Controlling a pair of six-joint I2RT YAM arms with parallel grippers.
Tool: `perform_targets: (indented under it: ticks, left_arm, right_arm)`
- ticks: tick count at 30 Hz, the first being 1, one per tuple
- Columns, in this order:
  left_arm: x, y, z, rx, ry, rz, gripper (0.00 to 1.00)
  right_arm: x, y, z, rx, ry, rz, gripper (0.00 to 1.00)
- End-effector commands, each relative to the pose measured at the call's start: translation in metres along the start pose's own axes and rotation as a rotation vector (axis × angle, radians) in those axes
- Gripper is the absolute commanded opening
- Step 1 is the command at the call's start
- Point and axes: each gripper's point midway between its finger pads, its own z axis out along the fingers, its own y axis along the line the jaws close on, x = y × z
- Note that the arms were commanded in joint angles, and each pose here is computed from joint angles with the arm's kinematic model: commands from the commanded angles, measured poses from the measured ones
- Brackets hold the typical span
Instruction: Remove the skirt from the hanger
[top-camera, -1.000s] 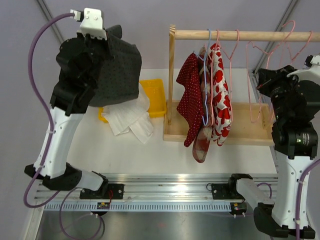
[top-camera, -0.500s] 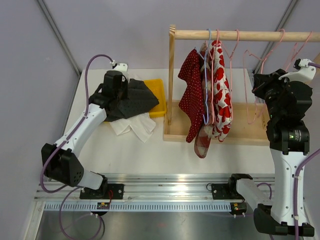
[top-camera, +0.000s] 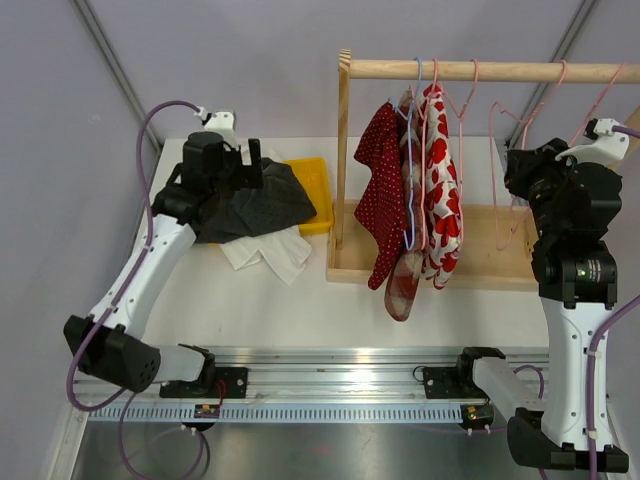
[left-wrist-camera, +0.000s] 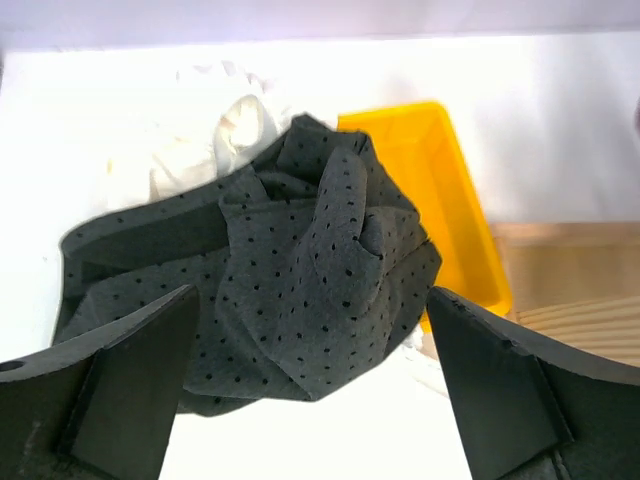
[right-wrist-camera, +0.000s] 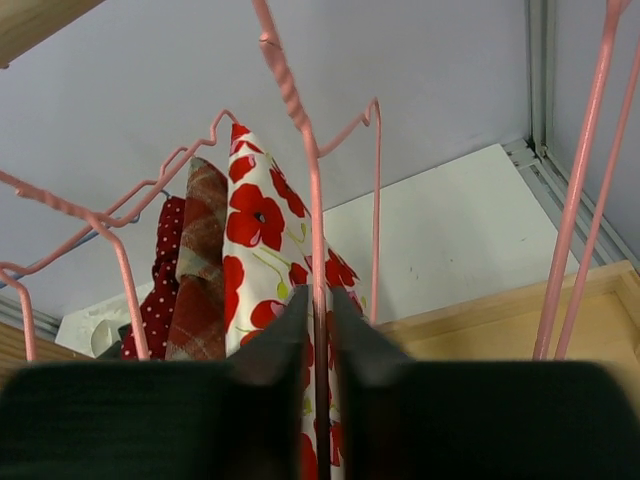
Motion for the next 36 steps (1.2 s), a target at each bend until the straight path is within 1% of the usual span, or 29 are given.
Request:
perform_targets:
  ticks: [1, 2, 3, 4, 6, 7, 9, 10, 11, 12, 13, 14, 15, 16, 17, 18, 19, 20, 23, 26, 28, 30, 32, 33, 34, 35, 36]
  left_arm:
    - [-0.044, -0.004, -0.054, 0.053, -0.134, -0.016, 0.99]
    - [-0.044, -0.003, -0.061, 0.057, -0.140, -0.015, 0.99]
    - [-0.048, -0.002, -0.077, 0.065, -0.167, -0.019, 0.99]
    - [-0.041, -0.001, -0.083, 0.069, -0.152, -0.015, 0.99]
    - [-0.034, 0.001, -0.098, 0.080, -0.152, -0.011, 0.99]
    - [-0.032, 0.004, -0.115, 0.082, -0.168, -0.015, 0.99]
    - [-0.007, 0.005, -0.121, 0.095, -0.127, -0.011, 0.99]
    - [0.000, 0.007, -0.138, 0.108, -0.141, -0.021, 0.99]
    - [0.018, 0.009, -0.138, 0.107, -0.112, -0.025, 0.99]
    - [0.028, 0.010, -0.142, 0.109, -0.105, -0.034, 0.99]
    - [0.036, 0.011, -0.146, 0.112, -0.100, -0.054, 0.99]
    - [0.040, 0.012, -0.157, 0.120, -0.125, -0.066, 0.99]
    - [0.061, 0.014, -0.150, 0.116, -0.084, -0.067, 0.99]
    - [0.070, 0.014, -0.149, 0.118, -0.068, -0.062, 0.99]
    - [0.080, 0.018, -0.147, 0.104, -0.051, -0.057, 0.99]
    - [0.096, 0.021, -0.141, 0.083, -0.008, -0.049, 0.99]
    - [0.109, 0.026, -0.138, 0.060, 0.028, -0.045, 0.99]
    - [0.112, 0.032, -0.137, 0.020, 0.025, -0.054, 0.99]
    - [0.119, 0.034, -0.135, 0.015, 0.001, -0.067, 0.99]
    - [0.120, 0.040, -0.135, -0.020, 0.006, -0.066, 0.99]
    - [0.119, 0.037, -0.132, -0.008, 0.006, -0.065, 0.99]
    - [0.122, 0.034, -0.130, 0.009, 0.015, -0.061, 0.99]
    - [0.123, 0.034, -0.129, 0.008, 0.022, -0.060, 0.99]
    - [0.123, 0.034, -0.128, 0.006, 0.025, -0.060, 0.99]
    - [0.123, 0.034, -0.129, 0.008, 0.023, -0.060, 0.99]
    - [0.122, 0.034, -0.129, 0.008, 0.020, -0.061, 0.99]
    - [0.122, 0.034, -0.129, 0.009, 0.018, -0.061, 0.99]
  right_arm:
    - [-0.022, -0.003, -0.001, 0.044, -0.062, -0.021, 0.46]
    - [-0.021, -0.007, -0.003, 0.062, -0.054, -0.025, 0.77]
    - [-0.027, -0.008, -0.008, 0.077, -0.071, -0.031, 0.94]
    - [-0.031, -0.013, -0.012, 0.103, -0.083, -0.032, 0.99]
    - [-0.044, -0.026, -0.028, 0.176, -0.137, -0.049, 0.99]
    - [-0.054, -0.026, -0.037, 0.185, -0.166, -0.051, 0.99]
    - [-0.066, -0.020, -0.054, 0.151, -0.200, -0.072, 0.99]
    - [-0.072, -0.006, -0.061, 0.080, -0.205, -0.072, 1.00]
    - [-0.075, 0.003, -0.066, 0.037, -0.209, -0.071, 1.00]
    - [-0.073, 0.011, -0.066, -0.001, -0.186, -0.065, 1.00]
    - [-0.079, 0.023, -0.072, -0.059, -0.188, -0.065, 1.00]
    - [-0.070, 0.044, -0.068, -0.172, -0.128, -0.073, 0.99]
    - [-0.067, 0.056, -0.067, -0.232, -0.102, -0.071, 1.00]
    - [-0.062, 0.075, -0.071, -0.341, -0.061, -0.076, 0.99]
    - [-0.053, 0.081, -0.059, -0.371, -0.008, -0.067, 0.98]
    - [-0.050, 0.088, -0.058, -0.406, 0.016, -0.053, 0.96]
    - [-0.044, 0.092, -0.054, -0.427, 0.050, -0.045, 0.92]
    - [-0.032, 0.095, -0.045, -0.452, 0.103, -0.036, 0.91]
    - [-0.014, 0.095, -0.035, -0.469, 0.166, -0.021, 0.89]
    - [0.008, 0.090, -0.023, -0.470, 0.226, -0.013, 0.88]
    - [0.023, 0.087, -0.016, -0.469, 0.271, -0.009, 0.88]
    - [0.035, 0.084, -0.010, -0.468, 0.299, -0.006, 0.85]
    - [0.038, 0.082, -0.006, -0.458, 0.299, -0.005, 0.82]
    - [0.043, 0.080, -0.003, -0.452, 0.308, -0.003, 0.73]
    - [0.044, 0.079, -0.002, -0.448, 0.310, -0.001, 0.67]
    - [0.044, 0.078, -0.001, -0.446, 0.306, 0.000, 0.56]
    - [0.046, 0.077, 0.001, -0.440, 0.308, -0.001, 0.37]
